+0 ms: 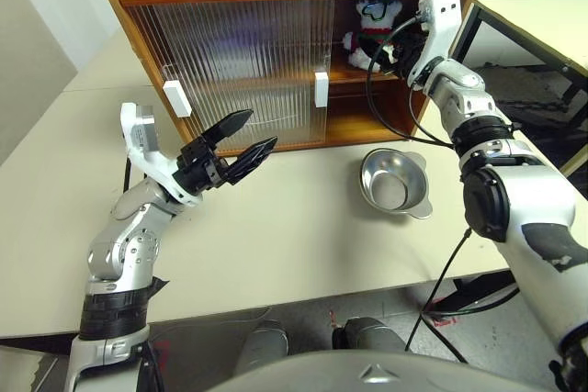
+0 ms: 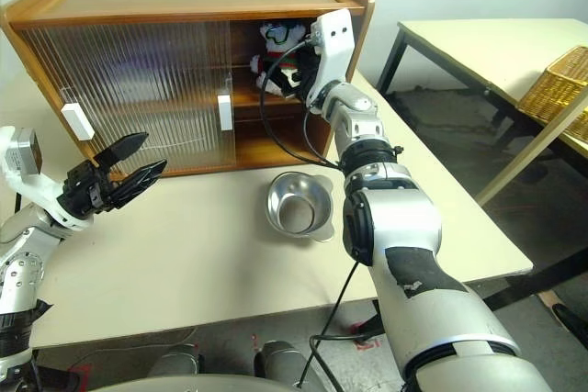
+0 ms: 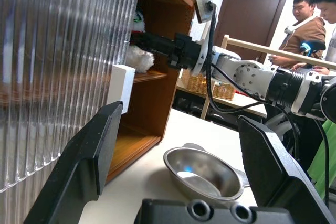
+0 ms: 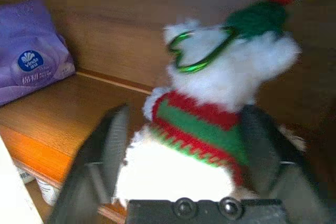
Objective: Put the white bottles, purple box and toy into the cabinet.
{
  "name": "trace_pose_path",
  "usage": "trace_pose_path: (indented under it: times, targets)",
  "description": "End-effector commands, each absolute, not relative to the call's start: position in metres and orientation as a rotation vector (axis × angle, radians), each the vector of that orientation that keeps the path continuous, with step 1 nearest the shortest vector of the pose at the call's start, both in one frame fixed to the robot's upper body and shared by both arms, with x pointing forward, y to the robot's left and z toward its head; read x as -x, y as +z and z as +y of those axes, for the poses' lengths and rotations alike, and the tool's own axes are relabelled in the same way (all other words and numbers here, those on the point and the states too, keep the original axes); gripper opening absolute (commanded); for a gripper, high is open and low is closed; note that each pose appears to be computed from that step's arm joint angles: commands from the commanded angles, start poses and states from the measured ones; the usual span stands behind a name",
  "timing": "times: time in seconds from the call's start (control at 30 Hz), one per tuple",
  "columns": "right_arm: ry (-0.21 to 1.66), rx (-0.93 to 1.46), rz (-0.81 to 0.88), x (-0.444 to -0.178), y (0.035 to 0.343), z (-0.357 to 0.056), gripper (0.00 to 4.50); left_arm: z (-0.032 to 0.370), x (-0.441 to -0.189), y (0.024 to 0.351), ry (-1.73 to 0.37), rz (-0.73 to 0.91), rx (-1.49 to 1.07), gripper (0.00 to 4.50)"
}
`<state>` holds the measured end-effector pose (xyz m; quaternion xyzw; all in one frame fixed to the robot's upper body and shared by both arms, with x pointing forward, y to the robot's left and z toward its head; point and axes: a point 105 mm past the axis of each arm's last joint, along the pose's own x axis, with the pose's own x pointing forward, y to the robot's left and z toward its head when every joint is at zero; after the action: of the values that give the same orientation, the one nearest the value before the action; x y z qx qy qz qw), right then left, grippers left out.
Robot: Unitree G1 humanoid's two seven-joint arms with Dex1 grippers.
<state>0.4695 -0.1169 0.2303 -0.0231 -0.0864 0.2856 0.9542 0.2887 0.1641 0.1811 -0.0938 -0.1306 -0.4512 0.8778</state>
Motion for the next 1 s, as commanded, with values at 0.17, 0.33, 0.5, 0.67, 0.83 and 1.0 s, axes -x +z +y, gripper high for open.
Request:
trace_pose_path:
  times: [0.17, 0.33, 0.5, 0.67, 0.83, 1.0]
  targets:
    - [0.581, 0.057, -0.194, -0.469, 0.235, -0.121, 4.47, 0.163, -0.289, 0.182, -0.95, -0.273, 0.198, 4.5]
    - [0.578, 0.064, -0.246, -0.466, 0.249, -0.132, 4.47, 0.161, -0.291, 0.181, -0.957, -0.273, 0.203, 4.5]
    - [0.597, 0.071, -0.311, -0.457, 0.264, -0.139, 4.47, 0.16, -0.291, 0.18, -0.965, -0.271, 0.211, 4.5]
    - [0.618, 0.06, -0.32, -0.444, 0.267, -0.15, 4.47, 0.158, -0.293, 0.179, -0.973, -0.273, 0.217, 4.5]
    - [0.69, -0.02, -0.259, -0.41, 0.256, -0.168, 4.47, 0.157, -0.293, 0.178, -0.979, -0.273, 0.219, 4.5]
    - [0.72, -0.172, -0.129, -0.373, 0.231, -0.197, 4.47, 0.158, -0.293, 0.177, -0.987, -0.265, 0.22, 4.5]
